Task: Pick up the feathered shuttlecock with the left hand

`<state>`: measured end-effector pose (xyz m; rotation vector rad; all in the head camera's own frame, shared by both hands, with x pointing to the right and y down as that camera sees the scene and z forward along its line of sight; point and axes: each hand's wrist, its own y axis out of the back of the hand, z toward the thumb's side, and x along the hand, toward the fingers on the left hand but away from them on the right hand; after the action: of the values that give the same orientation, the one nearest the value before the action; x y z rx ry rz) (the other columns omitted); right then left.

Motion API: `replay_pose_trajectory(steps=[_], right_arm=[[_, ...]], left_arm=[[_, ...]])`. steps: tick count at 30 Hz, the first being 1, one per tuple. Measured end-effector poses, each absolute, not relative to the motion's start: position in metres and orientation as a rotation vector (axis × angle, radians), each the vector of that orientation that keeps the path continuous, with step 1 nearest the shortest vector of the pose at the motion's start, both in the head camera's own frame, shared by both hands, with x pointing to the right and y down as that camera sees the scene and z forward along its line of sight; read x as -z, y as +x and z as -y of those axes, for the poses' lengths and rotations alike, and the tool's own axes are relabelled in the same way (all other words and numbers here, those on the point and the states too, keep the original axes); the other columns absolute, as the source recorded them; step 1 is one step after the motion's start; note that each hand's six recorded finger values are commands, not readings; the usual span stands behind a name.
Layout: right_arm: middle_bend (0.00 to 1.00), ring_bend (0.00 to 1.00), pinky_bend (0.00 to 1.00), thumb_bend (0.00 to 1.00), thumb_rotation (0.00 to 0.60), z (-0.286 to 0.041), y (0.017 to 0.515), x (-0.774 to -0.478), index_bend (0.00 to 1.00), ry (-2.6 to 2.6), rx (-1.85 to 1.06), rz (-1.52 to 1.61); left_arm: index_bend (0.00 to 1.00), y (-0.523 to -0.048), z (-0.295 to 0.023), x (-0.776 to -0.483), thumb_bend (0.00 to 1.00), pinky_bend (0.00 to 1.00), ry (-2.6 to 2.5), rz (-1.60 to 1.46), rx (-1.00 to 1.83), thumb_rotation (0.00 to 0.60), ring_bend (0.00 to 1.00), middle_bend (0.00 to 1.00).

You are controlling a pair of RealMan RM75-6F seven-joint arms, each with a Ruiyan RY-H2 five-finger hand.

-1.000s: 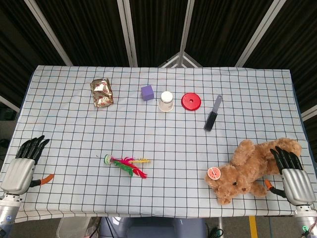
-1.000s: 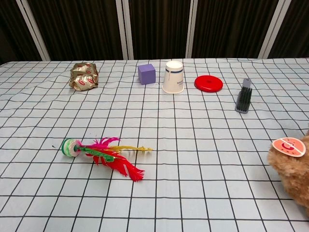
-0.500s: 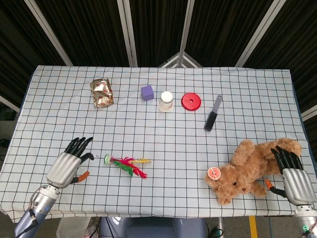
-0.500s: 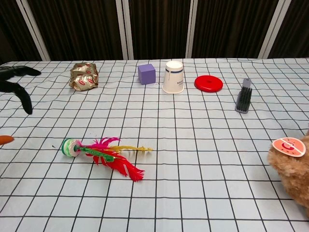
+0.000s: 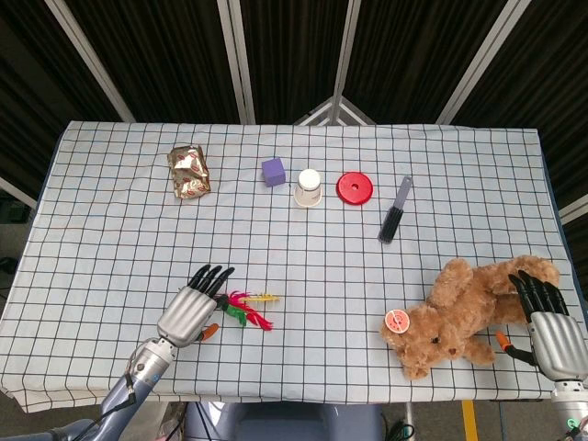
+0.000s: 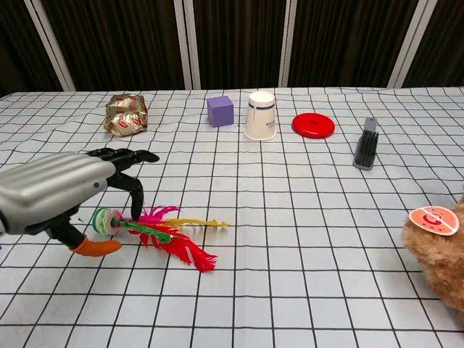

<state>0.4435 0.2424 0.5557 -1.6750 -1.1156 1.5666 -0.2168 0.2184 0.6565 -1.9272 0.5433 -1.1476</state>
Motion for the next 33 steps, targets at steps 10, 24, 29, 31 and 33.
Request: replay_pose_trajectory(steps=[10, 24, 29, 31, 33], right_arm=[[0.0, 0.0, 0.0, 0.34, 0.6, -0.242, 0.444, -0.556, 0.0, -1.684, -1.564, 1.123], [0.0, 0.0, 0.0, 0.34, 0.6, -0.242, 0.443, -0.556, 0.0, -1.692, -1.564, 1.122], [0.0, 0.0, 0.0, 0.34, 0.6, -0.242, 0.443, -0.556, 0.0, -1.693, -1.566, 1.123], [0.0, 0.0, 0.0, 0.34, 0.6, -0.242, 0.443, -0.556, 0.0, -1.694, -1.568, 1.126], [0.0, 0.0, 0.0, 0.34, 0.6, -0.243, 0.444, -0.556, 0.0, -1.695, -1.57, 1.127]], left_arm=[[0.52, -0.187, -0.217, -0.671, 0.46, 0.0, -1.938, -0.545, 1.128, 0.6, 0.0, 0.05], [0.59, -0.182, -0.22, -0.674, 0.61, 0.0, -1.957, -0.591, 1.113, 0.6, 0.0, 0.09], [0.59, -0.186, -0.217, -0.672, 0.61, 0.0, -1.951, -0.602, 1.114, 0.6, 0.0, 0.09], [0.59, -0.188, -0.214, -0.669, 0.61, 0.0, -1.947, -0.617, 1.112, 0.6, 0.0, 0.09], [0.59, -0.192, -0.209, -0.664, 0.61, 0.0, -1.94, -0.64, 1.107, 0.6, 0.0, 0.09]])
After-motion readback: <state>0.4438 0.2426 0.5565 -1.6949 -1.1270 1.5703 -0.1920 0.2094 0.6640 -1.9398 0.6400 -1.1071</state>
